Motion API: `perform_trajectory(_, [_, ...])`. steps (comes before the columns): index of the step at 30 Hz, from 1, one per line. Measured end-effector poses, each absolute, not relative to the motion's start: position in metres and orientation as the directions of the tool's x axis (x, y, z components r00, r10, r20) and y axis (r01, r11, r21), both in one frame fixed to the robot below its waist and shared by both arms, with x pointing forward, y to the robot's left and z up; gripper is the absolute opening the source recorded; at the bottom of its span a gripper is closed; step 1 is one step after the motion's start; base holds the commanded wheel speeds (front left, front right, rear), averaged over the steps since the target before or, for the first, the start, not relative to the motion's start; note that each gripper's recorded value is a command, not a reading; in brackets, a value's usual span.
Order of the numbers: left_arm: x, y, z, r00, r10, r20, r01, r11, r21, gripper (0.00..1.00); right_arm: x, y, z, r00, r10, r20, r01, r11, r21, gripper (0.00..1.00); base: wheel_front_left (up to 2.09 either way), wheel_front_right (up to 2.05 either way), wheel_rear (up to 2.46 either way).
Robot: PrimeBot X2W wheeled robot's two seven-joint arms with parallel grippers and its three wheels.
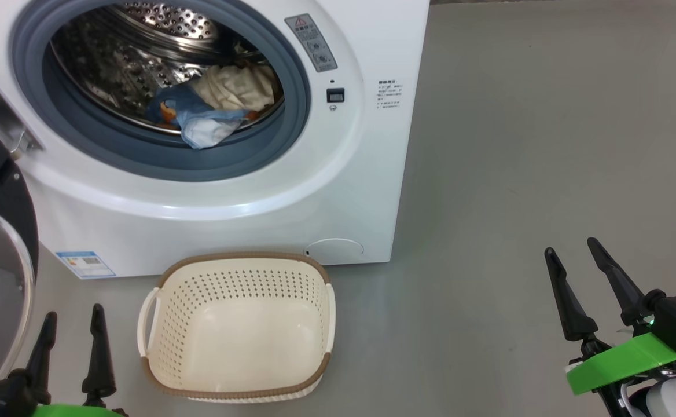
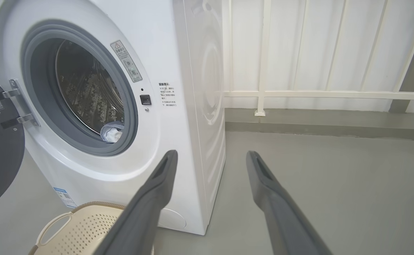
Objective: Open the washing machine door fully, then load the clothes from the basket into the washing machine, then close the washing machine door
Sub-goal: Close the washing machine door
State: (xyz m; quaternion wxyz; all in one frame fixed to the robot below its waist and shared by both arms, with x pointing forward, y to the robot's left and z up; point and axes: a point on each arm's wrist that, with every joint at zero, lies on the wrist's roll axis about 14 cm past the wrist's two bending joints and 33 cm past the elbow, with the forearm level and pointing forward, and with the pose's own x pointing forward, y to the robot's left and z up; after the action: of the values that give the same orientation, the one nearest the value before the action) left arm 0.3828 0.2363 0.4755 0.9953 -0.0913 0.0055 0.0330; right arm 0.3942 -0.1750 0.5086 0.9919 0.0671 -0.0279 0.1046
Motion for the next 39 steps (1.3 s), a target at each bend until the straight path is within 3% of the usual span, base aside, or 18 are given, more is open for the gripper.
perform_trajectory(10, [0.383,0.235,0.479,0.998,0.06,-0.004,-0.06,0.982,-0.179,1.0,0.395,-0.175,0.507,0.977,0.205,0.067,-0.212,0.969,0.128,1.0,-0.91,0.91,0.0])
perform_trajectory(26, [0.382,0.234,0.479,0.999,0.053,-0.007,-0.053,0.983,-0.176,1.0,0.397,-0.172,0.507,0.975,0.211,0.066,-0.218,0.967,0.129,1.0,-0.02,0.02,0.0])
perform_trajectory(39, [0.365,0.257,0.479,0.989,0.147,-0.005,-0.145,0.968,-0.203,1.0,0.405,-0.134,0.501,0.944,0.325,0.054,-0.329,0.935,0.133,1.0,0.0,0.0,0.0])
